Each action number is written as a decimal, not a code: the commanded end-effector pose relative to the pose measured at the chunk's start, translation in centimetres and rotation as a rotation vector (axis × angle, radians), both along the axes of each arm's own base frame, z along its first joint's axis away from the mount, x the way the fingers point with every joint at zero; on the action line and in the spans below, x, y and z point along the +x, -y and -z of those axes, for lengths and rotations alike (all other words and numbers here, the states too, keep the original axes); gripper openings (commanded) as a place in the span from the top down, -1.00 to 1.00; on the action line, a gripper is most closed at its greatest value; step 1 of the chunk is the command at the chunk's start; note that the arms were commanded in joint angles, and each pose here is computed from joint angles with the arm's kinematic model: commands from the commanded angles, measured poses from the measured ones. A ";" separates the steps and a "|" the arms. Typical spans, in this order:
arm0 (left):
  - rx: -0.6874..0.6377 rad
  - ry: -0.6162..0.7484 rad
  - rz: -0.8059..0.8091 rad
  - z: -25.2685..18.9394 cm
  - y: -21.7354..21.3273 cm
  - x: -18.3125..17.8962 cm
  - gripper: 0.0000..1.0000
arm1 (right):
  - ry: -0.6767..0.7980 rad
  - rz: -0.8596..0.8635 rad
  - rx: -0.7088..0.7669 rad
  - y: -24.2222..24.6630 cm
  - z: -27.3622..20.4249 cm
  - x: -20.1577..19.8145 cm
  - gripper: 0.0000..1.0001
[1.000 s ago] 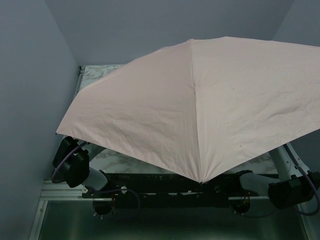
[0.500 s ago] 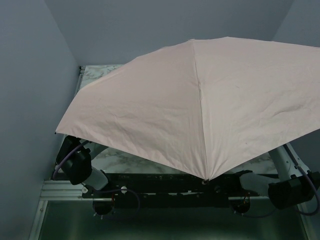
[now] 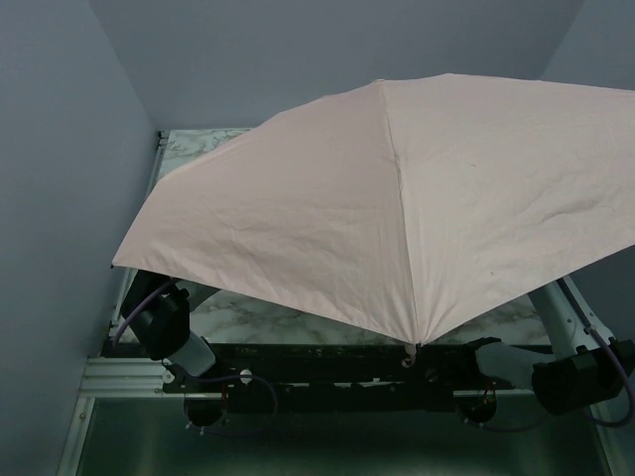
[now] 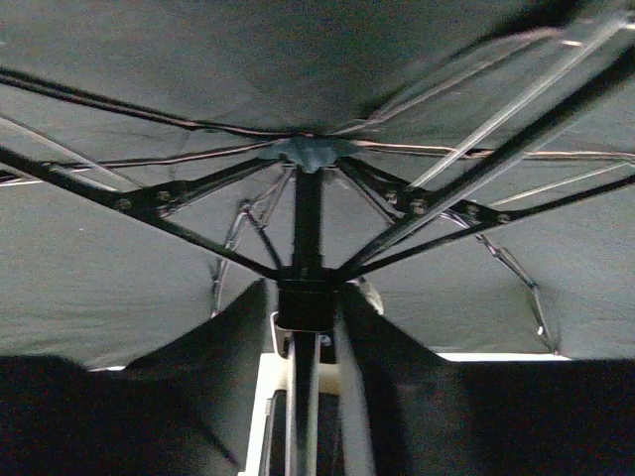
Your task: Put away the umbrella
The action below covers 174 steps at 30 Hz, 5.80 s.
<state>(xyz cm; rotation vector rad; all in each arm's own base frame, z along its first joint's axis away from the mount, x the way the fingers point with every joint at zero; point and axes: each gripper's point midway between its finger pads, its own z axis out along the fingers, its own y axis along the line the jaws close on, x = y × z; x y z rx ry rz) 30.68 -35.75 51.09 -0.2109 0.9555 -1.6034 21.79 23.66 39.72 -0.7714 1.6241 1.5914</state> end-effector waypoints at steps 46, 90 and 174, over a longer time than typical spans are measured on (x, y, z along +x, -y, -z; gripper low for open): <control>-0.080 -0.070 -0.199 2.4 -6.3 -1.3 1.00 | 0.125 0.090 -0.229 1.8 4.8 0.7 -0.56; 0.328 -0.169 0.419 14.9 10.4 -11.5 1.00 | 0.132 0.309 -0.208 0.2 1.2 10.8 0.99; 1.414 -0.809 0.304 45.6 -11.2 -3.0 0.89 | 0.637 0.274 -0.597 9.3 -1.4 9.6 0.99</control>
